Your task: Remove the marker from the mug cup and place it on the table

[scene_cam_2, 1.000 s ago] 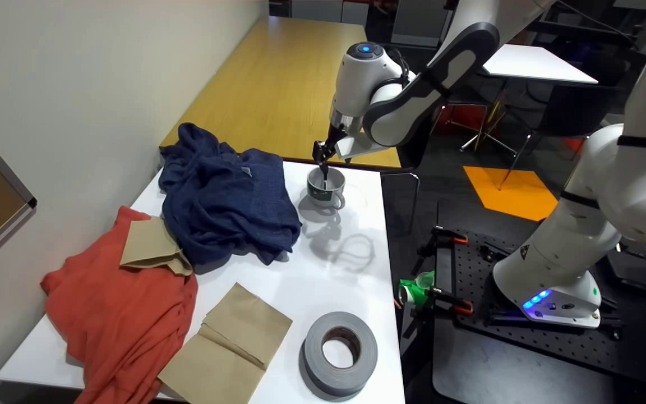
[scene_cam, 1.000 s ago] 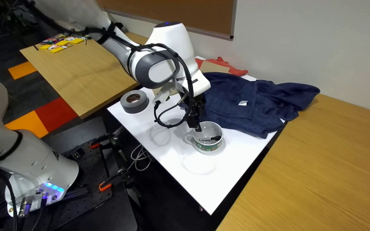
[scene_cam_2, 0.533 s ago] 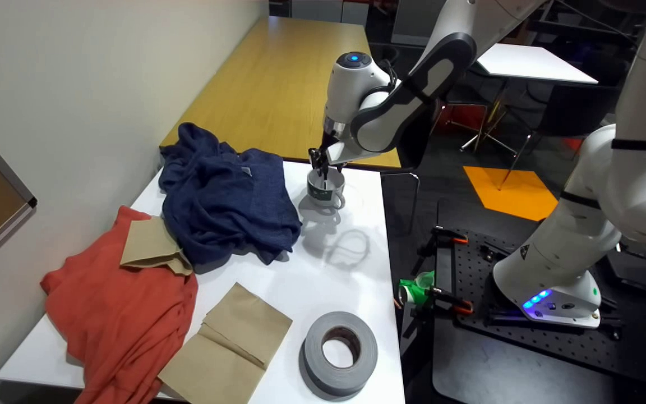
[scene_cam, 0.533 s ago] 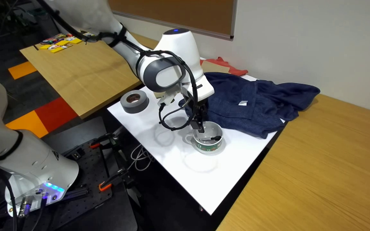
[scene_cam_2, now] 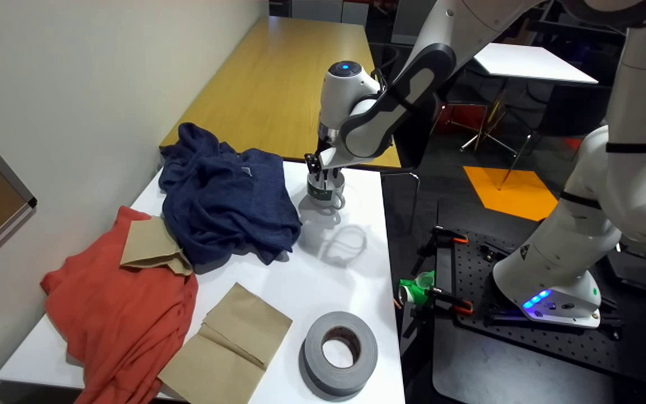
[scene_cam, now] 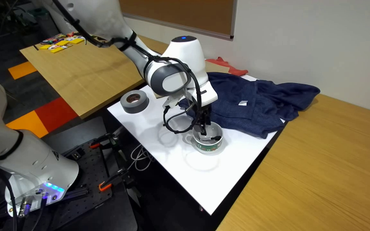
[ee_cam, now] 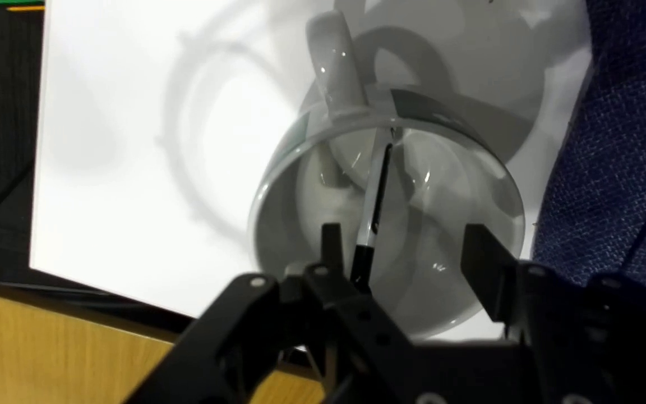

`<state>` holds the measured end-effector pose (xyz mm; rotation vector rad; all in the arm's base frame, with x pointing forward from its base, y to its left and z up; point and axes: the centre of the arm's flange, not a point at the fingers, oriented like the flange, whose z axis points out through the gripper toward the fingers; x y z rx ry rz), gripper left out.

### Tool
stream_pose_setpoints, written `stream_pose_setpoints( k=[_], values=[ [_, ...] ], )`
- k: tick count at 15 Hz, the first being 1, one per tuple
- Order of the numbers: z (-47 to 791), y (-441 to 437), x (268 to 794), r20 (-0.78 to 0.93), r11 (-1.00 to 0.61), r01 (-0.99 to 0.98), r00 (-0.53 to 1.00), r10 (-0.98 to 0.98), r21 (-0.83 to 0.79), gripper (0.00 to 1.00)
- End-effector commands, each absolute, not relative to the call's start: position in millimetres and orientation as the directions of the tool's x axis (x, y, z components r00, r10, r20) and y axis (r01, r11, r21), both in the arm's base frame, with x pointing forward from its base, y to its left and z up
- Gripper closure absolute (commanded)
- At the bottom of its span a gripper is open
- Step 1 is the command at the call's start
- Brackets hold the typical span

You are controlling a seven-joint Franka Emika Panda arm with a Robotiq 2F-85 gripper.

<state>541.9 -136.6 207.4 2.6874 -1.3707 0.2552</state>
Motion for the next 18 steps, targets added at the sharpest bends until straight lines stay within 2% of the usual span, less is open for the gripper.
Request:
stream_pose_setpoints(
  k=[1,10,11,12,13,17,18],
  values=[
    [199,-143,554,0.206,-0.572,-0.82,0.562,-0.801,0.018,0.39],
    [178,-156,567,0.218,-0.554,-0.832,0.548,-0.808,0.037,0.37],
    [175,-157,568,0.217,-0.552,-0.833,0.546,-0.809,0.041,0.43],
    [174,-159,569,0.217,-0.549,-0.835,0.544,-0.81,0.043,0.62],
    [172,-160,568,0.219,-0.545,-0.837,0.541,-0.812,0.046,0.66],
    [173,-164,562,0.219,-0.539,-0.841,0.536,-0.815,0.052,0.98],
    [177,-164,558,0.223,-0.539,-0.84,0.536,-0.814,0.051,1.0]
  ],
)
